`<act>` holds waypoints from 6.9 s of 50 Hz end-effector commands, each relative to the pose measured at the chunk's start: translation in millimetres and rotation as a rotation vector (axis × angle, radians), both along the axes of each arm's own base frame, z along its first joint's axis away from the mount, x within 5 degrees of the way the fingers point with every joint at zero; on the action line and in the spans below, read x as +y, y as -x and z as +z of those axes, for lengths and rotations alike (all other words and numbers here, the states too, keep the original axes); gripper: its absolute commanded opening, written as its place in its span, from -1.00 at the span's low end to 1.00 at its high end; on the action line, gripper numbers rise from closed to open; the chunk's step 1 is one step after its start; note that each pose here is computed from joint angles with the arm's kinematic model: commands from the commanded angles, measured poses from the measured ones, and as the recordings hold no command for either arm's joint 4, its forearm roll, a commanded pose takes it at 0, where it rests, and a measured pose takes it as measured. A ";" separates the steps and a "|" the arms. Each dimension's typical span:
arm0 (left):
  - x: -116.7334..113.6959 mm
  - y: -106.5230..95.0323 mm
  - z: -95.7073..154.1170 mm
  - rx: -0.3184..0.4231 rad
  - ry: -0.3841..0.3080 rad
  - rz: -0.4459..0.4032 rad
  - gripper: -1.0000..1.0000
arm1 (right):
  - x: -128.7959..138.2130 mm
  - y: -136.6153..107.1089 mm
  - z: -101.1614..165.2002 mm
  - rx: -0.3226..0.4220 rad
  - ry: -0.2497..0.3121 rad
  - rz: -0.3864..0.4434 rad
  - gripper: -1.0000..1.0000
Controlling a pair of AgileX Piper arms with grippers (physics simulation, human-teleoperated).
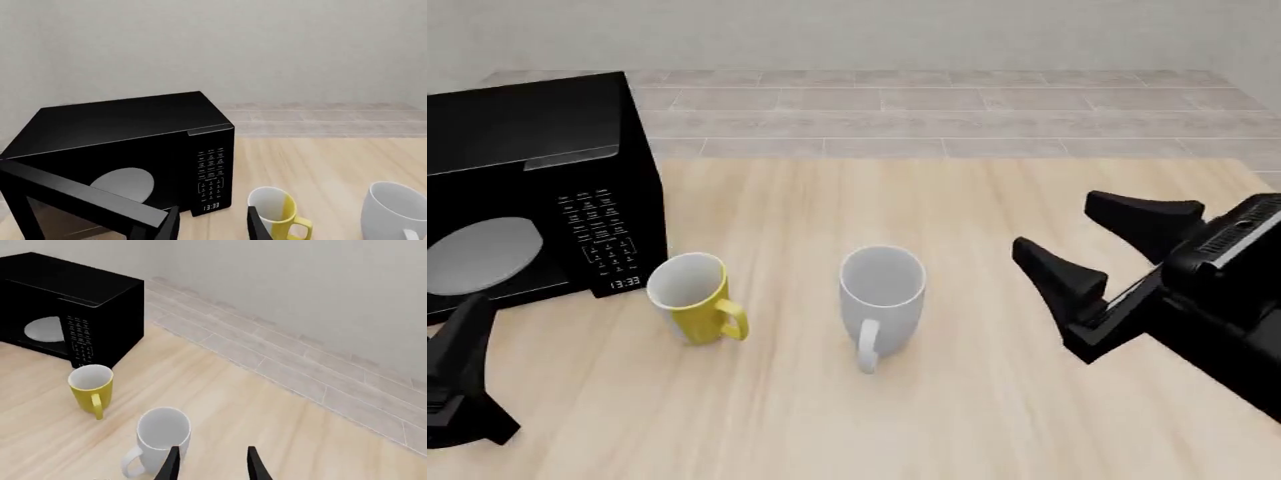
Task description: Put the yellow and white mug to the front of the white mug.
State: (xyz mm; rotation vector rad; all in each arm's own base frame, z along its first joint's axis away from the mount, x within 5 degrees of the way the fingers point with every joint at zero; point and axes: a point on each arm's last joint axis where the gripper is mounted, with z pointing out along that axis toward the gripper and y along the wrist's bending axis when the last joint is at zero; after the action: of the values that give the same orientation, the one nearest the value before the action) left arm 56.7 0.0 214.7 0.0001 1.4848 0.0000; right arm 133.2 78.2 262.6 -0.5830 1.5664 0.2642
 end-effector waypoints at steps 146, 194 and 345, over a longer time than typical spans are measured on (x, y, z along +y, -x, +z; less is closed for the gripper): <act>0.0 0.0 0.0 0.000 0.000 0.000 1.00 | 264.2 -112.2 -68.3 0.548 0.338 0.352 1.00; 0.0 0.0 0.0 0.000 0.000 0.000 1.00 | 283.6 -120.0 -119.8 0.625 0.364 0.336 1.00; 0.0 0.0 0.0 0.000 0.000 0.000 1.00 | 105.1 -264.4 -97.9 0.666 0.141 -0.177 -1.00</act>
State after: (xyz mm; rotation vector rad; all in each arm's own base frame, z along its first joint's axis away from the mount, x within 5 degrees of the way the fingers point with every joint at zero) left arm 56.7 0.0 214.7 -0.0001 1.4846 0.0000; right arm 390.7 186.8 181.2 -0.5174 2.2523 0.2256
